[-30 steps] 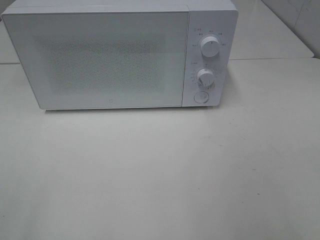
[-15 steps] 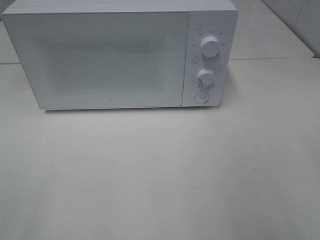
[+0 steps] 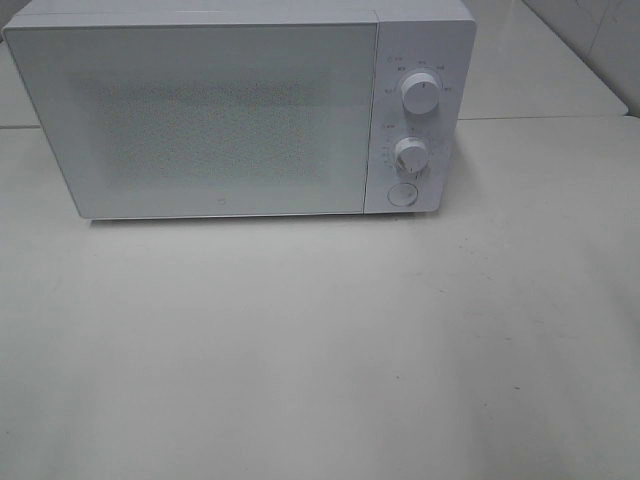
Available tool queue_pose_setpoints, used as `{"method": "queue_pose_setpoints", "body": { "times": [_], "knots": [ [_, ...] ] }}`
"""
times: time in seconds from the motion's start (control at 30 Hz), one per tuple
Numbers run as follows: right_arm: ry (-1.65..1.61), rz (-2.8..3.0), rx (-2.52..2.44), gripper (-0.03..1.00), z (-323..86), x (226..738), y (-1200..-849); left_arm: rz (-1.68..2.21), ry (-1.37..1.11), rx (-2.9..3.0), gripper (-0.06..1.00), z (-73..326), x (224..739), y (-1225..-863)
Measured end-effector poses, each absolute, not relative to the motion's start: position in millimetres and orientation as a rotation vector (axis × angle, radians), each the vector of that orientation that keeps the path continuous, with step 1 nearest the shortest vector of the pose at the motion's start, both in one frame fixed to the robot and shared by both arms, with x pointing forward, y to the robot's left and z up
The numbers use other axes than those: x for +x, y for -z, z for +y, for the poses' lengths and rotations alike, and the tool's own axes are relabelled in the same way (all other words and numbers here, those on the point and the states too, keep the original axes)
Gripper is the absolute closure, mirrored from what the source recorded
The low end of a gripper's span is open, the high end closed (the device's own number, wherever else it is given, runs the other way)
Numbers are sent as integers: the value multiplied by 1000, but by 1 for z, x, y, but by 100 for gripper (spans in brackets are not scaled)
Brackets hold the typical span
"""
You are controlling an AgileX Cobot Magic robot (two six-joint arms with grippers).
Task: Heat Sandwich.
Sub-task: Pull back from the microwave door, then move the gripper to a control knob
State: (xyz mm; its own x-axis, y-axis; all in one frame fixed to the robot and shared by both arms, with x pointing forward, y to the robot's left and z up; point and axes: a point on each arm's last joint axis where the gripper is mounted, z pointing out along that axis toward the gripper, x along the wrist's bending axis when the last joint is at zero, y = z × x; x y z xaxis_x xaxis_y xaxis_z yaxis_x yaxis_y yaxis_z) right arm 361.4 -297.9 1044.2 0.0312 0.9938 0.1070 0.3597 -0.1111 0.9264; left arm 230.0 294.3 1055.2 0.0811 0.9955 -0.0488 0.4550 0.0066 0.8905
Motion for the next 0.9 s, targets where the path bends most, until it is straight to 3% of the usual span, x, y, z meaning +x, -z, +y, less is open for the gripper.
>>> {"method": "queue_pose_setpoints", "body": {
  "times": [0.43,0.9],
  "knots": [
    [-1115,1346,1521,20,-300,410,-1033,1486,-858,1564,-2,294,230,-1055],
    [-1143,1219,1516,20,-306,428,-988,1486,-858,1564,-2,294,230,-1055]
  ]
}}
